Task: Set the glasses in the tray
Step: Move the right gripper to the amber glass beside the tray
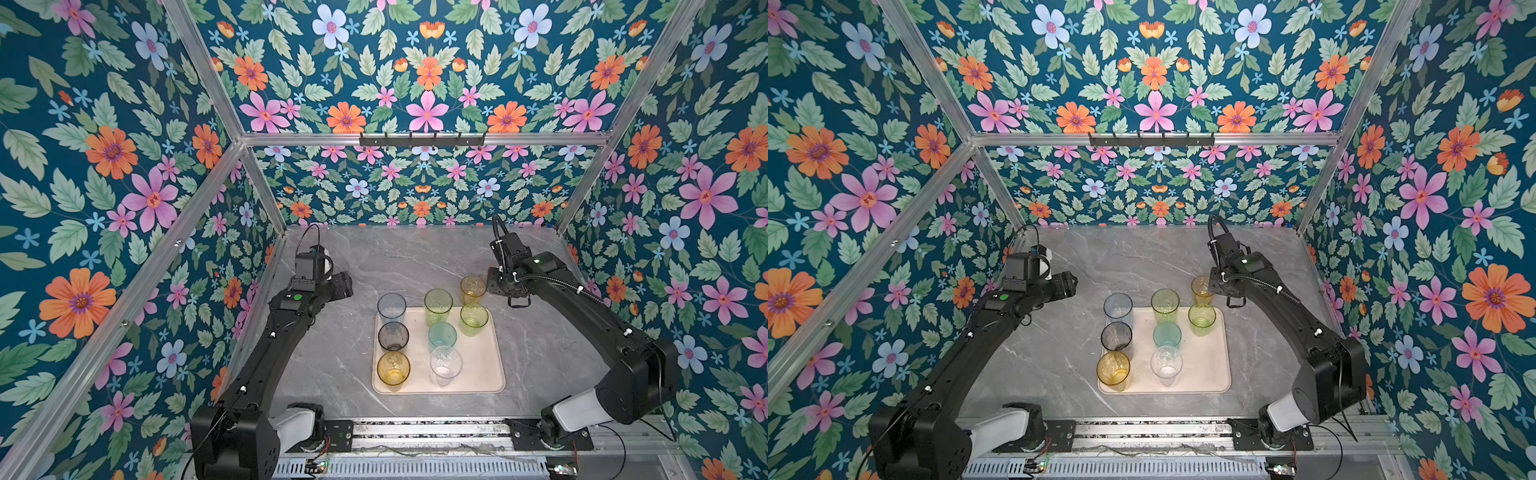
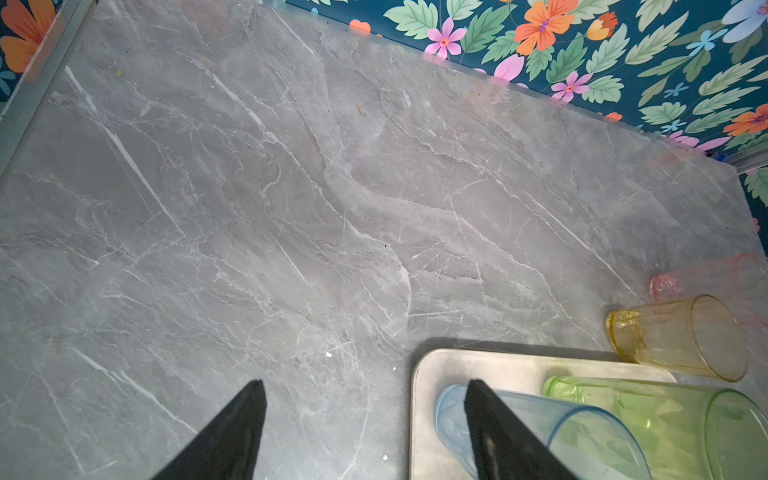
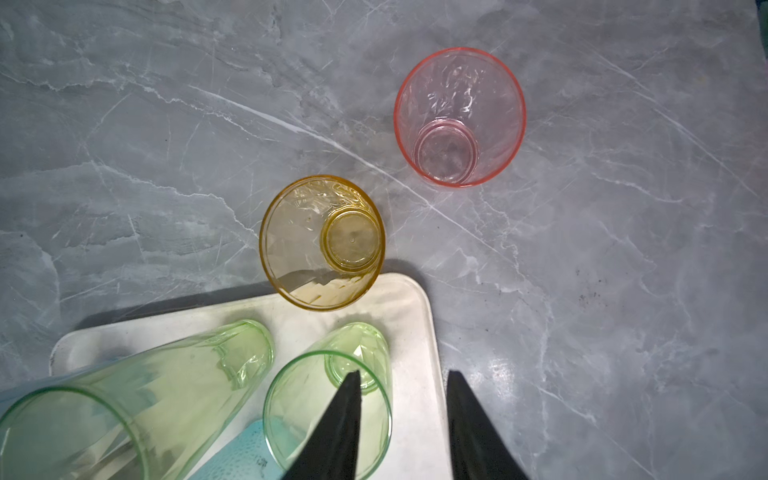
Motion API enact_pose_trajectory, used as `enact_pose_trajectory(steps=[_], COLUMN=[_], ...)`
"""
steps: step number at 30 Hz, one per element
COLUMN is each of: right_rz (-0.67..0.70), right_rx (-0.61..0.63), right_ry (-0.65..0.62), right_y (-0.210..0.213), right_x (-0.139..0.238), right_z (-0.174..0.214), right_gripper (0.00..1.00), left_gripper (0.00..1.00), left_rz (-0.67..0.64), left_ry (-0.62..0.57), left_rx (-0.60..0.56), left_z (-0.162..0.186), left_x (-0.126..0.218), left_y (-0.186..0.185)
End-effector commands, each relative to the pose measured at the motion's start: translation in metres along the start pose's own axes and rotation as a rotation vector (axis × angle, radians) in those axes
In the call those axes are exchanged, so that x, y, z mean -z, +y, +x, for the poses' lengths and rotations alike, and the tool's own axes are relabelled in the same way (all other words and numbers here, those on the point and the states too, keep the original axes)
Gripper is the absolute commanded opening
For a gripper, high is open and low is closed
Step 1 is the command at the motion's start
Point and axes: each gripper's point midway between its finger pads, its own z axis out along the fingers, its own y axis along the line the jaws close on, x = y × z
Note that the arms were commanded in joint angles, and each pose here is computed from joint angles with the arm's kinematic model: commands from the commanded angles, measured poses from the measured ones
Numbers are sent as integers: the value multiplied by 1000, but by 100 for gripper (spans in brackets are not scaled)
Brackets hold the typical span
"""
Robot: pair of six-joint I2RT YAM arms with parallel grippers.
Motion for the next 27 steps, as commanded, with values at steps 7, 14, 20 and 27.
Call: enact_pose_trajectory(steps=[7, 14, 20, 27], right_rz=[-44, -58, -38, -26], right_rx=[-54, -75, -76, -78], right_ry=[1, 47, 91, 118], right_y=[6, 15, 16, 17], right_x=[-23, -45, -65, -77], right_z=[-14, -11, -4, 1], right_gripper=[37, 37, 37, 37], left_gripper=[79, 79, 79, 79], left_rz=[-2, -2, 0, -1], left_ry=[-23, -18, -14, -13], left_rx=[2, 4, 2, 3], left_z=[-5, -4, -3, -3], left_x=[2, 0, 0, -1], left_y=[0, 1, 0, 0])
